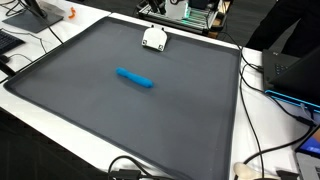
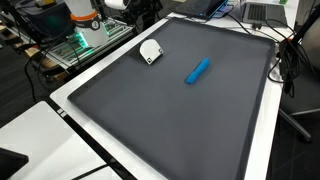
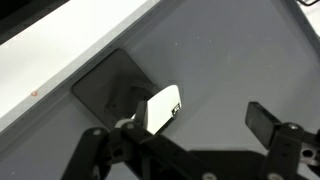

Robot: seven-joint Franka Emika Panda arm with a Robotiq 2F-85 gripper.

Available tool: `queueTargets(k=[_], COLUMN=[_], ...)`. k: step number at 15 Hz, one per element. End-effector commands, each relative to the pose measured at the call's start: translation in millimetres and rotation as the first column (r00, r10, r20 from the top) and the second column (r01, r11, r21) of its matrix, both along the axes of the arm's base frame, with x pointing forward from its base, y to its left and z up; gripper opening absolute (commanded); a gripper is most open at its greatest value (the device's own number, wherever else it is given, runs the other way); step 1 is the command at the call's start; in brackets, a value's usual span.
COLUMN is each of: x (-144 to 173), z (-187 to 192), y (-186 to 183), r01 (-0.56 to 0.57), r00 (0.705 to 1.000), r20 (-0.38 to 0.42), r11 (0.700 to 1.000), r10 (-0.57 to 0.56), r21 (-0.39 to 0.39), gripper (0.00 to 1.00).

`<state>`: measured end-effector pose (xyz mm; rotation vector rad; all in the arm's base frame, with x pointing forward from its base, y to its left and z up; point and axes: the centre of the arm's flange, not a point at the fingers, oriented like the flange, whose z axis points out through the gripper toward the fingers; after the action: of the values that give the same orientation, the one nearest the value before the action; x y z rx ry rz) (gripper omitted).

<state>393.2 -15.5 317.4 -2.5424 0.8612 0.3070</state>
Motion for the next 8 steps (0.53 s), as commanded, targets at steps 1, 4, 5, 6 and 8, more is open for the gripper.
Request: queueTargets(k=[1,4,5,6,8], x=[0.4,-4.9,-6.9,-8.1,-10.5], z=[-12.2,-21.4,-25.2,-28.7,-37.1], y=[8.7,8.9,7.9,6.9,4.0], r01=[0.111,0.217,0.250,0.275,0.322], r00=[0.992,0.971,0.962,0.954,0.936], r20=[-0.061,-0.119,-0.134,-0.150,-0.176], r11=[0.992,0.973,0.965,0.958,0.944], r10=[-0.108,-0.208,-0.239,-0.261,-0.305], r21=[0.053,0.077,0.076,0.081,0.076], gripper=[1.00,1.00,1.00,1.00,1.00])
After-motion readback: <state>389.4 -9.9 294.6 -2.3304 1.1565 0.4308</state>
